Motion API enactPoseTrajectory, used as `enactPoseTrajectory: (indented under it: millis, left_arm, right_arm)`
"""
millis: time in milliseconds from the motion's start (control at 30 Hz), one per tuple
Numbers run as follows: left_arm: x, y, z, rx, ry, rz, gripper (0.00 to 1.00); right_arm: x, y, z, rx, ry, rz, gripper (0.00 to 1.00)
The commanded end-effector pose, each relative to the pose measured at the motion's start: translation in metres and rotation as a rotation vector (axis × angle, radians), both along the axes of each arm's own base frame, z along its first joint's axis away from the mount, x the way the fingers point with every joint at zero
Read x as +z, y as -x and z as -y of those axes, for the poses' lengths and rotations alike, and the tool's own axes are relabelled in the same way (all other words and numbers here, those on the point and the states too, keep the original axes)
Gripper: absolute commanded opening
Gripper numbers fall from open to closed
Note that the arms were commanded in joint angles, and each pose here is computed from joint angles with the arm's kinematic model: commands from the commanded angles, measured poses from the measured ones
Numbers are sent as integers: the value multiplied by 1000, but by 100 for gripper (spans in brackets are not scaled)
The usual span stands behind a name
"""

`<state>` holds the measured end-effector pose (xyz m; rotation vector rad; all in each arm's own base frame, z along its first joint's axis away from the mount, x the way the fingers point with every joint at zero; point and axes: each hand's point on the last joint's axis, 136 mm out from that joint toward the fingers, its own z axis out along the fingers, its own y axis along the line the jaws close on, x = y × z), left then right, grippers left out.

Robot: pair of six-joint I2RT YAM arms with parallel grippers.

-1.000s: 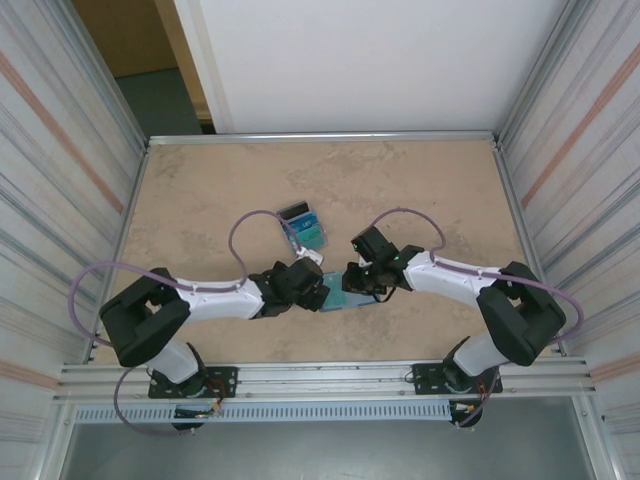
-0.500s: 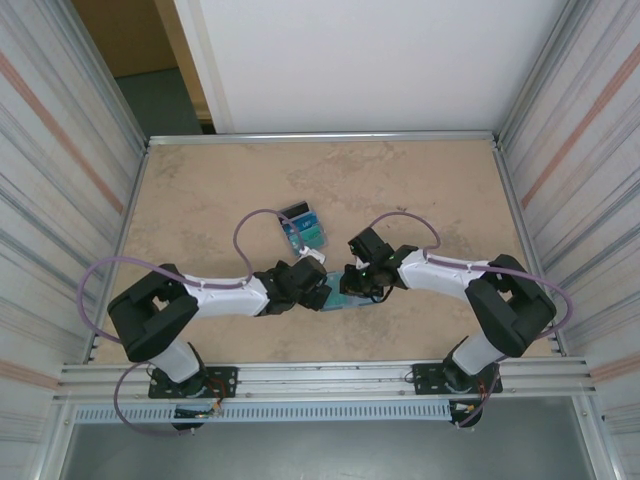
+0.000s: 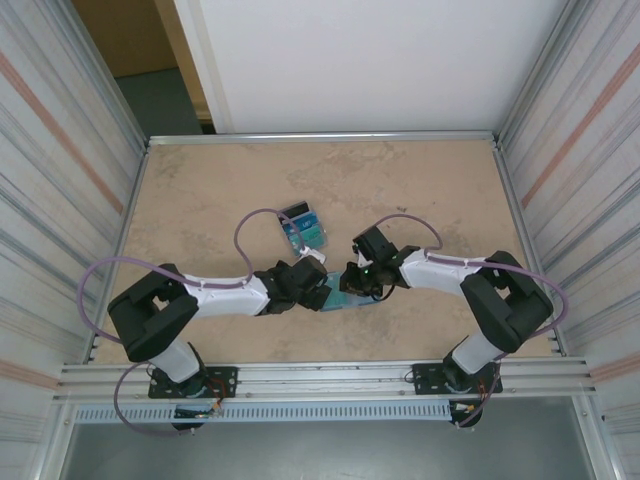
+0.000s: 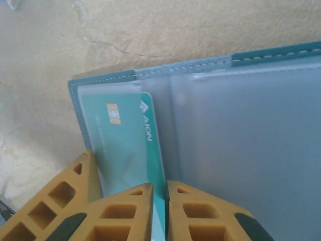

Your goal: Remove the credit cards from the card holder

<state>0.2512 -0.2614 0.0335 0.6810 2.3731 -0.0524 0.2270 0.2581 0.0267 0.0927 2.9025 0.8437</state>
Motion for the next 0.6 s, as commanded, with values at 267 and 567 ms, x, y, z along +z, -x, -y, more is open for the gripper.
enactPoseTrajectory:
  millis: [267, 567]
  left_arm:
    - [-6, 3, -3, -15, -55, -16, 99]
    - [-7, 3, 0, -24, -55, -25, 99]
  right_arm:
    - [-9, 2, 4, -23, -19, -37, 14]
    - [-9, 4, -7, 2, -120, -53, 14]
